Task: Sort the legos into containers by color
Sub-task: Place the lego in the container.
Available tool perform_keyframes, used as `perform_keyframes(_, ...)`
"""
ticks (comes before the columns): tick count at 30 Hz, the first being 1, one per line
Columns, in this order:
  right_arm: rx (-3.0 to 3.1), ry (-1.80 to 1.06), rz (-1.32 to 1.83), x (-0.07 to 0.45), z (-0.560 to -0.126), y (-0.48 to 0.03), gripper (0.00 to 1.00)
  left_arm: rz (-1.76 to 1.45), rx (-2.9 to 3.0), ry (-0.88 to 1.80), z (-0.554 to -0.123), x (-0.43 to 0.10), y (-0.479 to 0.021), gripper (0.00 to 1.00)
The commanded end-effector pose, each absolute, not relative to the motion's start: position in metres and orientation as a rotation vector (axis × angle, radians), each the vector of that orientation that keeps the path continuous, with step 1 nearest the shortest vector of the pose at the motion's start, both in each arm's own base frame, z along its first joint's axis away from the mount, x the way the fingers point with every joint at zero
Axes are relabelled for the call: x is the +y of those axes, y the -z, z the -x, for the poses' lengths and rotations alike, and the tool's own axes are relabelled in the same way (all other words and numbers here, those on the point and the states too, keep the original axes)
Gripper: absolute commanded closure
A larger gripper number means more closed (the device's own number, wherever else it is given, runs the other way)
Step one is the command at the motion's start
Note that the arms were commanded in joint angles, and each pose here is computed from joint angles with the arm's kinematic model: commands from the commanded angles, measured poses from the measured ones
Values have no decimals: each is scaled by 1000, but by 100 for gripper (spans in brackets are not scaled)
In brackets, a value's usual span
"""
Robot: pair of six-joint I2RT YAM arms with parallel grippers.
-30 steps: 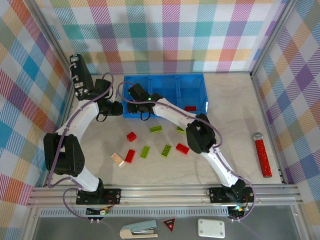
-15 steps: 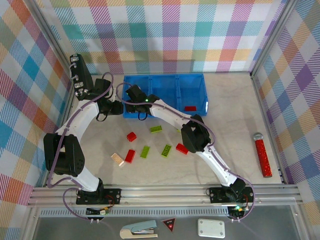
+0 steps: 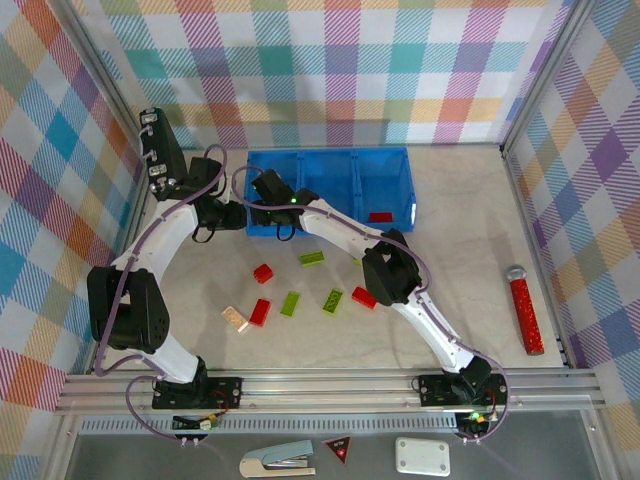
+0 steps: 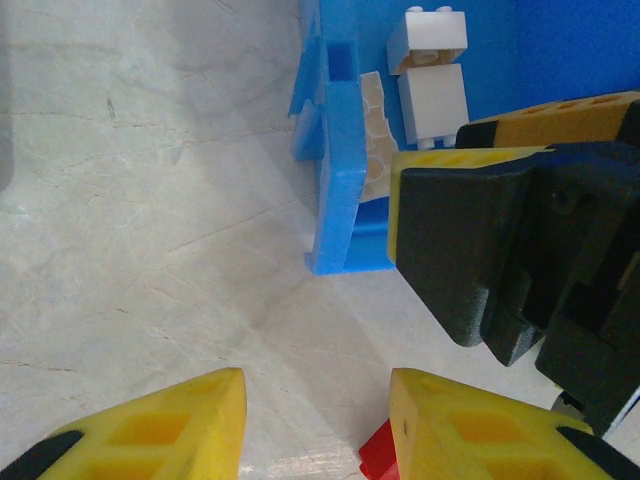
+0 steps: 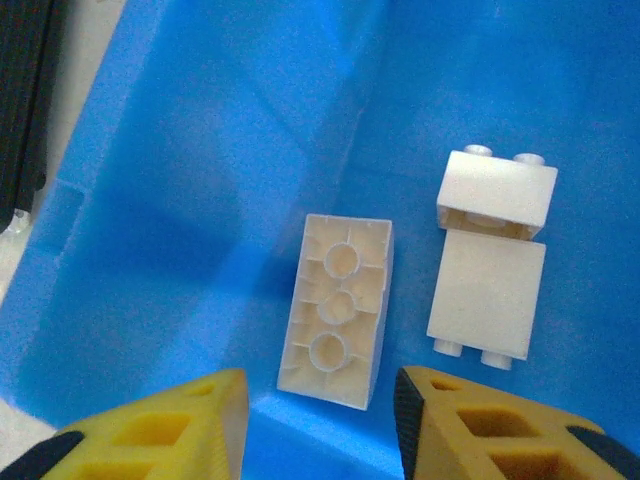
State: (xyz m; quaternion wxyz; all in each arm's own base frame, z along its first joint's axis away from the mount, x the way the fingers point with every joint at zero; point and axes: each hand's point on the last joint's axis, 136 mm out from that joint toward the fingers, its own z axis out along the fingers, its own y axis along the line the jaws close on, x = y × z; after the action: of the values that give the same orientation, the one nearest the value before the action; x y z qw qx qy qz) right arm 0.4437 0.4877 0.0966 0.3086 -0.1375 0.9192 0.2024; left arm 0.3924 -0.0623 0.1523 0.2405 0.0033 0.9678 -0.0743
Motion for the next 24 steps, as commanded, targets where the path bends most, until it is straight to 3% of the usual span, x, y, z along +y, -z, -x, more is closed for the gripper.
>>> perform_keyframes(1, 2389, -574, 392, 489, -433, -144, 56, 10, 2635, 230, -388, -61, -159, 58)
perform_keyframes(24, 2650, -414, 1047, 409, -316, -134, 51, -12, 2659, 226, -386, -61, -158, 57)
